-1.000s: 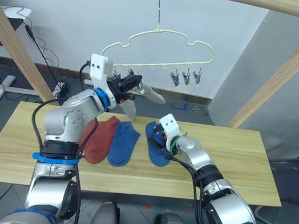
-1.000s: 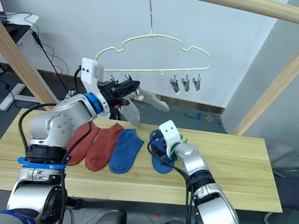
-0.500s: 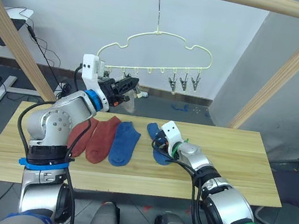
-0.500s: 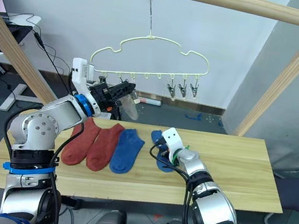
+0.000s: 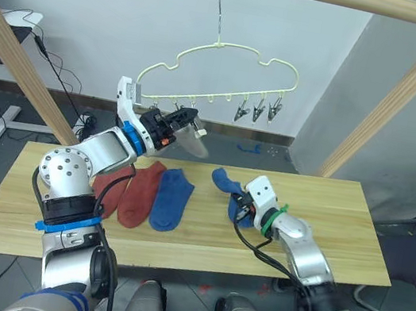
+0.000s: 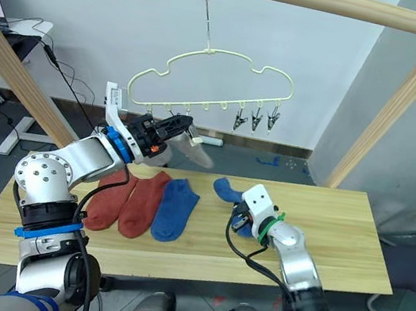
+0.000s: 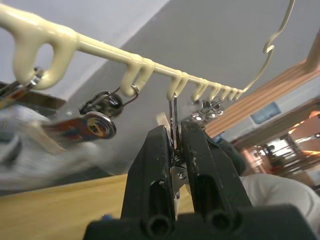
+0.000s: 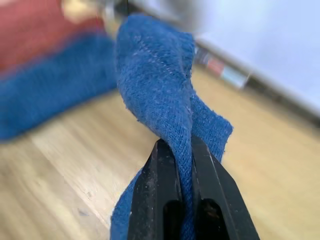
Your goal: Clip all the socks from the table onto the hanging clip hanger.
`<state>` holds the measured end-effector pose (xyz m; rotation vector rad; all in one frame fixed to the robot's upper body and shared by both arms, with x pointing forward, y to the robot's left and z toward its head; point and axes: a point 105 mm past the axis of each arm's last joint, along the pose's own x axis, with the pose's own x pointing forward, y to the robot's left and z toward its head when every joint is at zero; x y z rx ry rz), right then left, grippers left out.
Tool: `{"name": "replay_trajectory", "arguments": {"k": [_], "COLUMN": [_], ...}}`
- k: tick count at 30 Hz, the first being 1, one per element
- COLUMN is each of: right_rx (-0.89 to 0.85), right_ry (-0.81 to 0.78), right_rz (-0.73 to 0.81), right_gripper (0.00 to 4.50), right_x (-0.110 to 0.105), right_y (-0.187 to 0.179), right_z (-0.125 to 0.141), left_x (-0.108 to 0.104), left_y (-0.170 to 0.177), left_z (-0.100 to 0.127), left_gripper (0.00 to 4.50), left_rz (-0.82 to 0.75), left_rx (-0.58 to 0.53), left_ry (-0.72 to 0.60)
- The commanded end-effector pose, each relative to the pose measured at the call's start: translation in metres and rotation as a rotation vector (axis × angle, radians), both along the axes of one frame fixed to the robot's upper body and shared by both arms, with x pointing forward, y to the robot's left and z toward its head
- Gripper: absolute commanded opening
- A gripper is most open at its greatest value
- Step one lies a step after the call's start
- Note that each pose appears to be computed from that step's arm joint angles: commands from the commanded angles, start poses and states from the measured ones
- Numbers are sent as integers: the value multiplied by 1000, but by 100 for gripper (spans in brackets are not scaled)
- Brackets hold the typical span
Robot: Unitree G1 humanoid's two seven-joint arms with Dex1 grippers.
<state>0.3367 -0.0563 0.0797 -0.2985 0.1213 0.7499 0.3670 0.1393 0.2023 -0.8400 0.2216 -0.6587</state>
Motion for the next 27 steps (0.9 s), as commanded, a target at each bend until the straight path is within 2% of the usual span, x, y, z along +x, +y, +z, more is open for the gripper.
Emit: {"name": "replay_trajectory", "arguments": {"k": [1, 4, 7, 12, 17, 27], "right_rx": [72, 110, 133, 127, 131, 168], "right_ry": [-106, -137, -140, -143, -113, -128], "right_rz": [15, -5, -4, 22, 29, 53], "right_gripper": [2, 2, 2, 2, 2, 2], "right_x": [-18, -20, -20, -20, -22, -18], "right_y": [10, 14, 20, 27, 29, 44], "right_z": [48, 67, 76, 79, 71, 80], "left_x": [-3, -2, -1, 1, 2, 0], "left_y": [0, -3, -6, -7, -2, -4], "left_z": [1, 1, 2, 6, 5, 1], "left_gripper": [4, 4, 4, 4, 4, 4], "left_rz": [-16, -19, -23, -21, -10, -20], "left_rx": [-4, 0, -2, -16, -22, -20], "left_ry": [10, 12, 11, 0, -1, -3]}}
